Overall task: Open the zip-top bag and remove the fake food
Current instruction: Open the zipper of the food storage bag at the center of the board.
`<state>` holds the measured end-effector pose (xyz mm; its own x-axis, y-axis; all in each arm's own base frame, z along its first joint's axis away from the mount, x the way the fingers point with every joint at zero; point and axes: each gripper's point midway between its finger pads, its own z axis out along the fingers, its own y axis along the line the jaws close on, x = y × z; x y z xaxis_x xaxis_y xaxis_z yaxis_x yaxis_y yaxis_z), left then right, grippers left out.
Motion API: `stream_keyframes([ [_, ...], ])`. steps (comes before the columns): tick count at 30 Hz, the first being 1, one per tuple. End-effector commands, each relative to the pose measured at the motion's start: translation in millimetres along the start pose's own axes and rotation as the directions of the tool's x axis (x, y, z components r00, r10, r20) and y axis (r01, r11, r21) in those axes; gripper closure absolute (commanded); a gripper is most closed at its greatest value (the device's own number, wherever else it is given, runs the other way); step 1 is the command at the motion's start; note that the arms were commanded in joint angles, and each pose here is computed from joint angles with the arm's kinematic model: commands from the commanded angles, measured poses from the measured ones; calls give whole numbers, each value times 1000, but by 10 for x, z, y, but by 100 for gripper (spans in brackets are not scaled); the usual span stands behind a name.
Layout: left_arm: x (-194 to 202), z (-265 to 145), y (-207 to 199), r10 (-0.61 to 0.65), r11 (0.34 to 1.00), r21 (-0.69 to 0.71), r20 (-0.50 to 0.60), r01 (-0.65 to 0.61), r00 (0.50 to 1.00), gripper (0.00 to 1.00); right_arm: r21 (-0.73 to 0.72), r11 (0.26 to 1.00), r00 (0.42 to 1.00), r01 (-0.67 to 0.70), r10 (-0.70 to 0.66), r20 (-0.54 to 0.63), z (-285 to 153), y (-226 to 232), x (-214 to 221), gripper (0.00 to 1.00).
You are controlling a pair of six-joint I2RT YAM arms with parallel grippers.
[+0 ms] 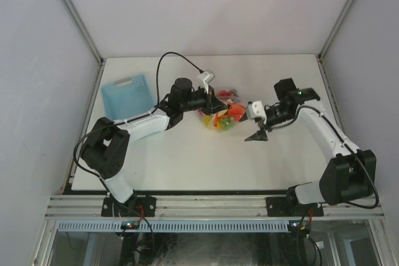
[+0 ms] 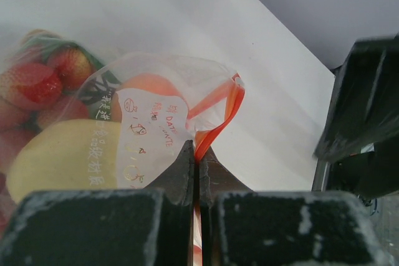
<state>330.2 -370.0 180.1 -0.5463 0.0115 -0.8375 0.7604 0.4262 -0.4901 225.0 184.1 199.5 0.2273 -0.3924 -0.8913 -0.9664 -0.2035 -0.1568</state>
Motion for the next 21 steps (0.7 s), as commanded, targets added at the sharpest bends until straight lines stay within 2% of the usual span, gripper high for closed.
stream_keyframes([
  [1, -127, -18, -197, 1, 998, 60, 64, -5, 998, 100, 138, 959, 956, 249, -221, -191, 214, -417, 248, 28],
  [5, -124, -44, -225, -3, 998, 63, 68, -1, 998, 100, 241, 918, 924, 314, -236, -301, 339, -809, 424, 26],
  [9, -123, -51, -258, -10, 997, 73, 79, 4, 997, 100, 281, 872, 879, 402, -281, -385, 407, -1029, 593, 24],
  [15, -114, -32, -310, -23, 995, 95, 83, 15, 996, 100, 256, 879, 862, 402, -269, -430, 554, -1087, 818, 22],
  [17, -114, -33, -321, -23, 995, 101, 83, 15, 996, 100, 253, 884, 860, 392, -255, -442, 574, -1100, 896, 25],
  [21, -121, -39, -338, -28, 994, 109, 92, 18, 995, 100, 241, 891, 853, 384, -243, -461, 585, -1096, 996, 37],
])
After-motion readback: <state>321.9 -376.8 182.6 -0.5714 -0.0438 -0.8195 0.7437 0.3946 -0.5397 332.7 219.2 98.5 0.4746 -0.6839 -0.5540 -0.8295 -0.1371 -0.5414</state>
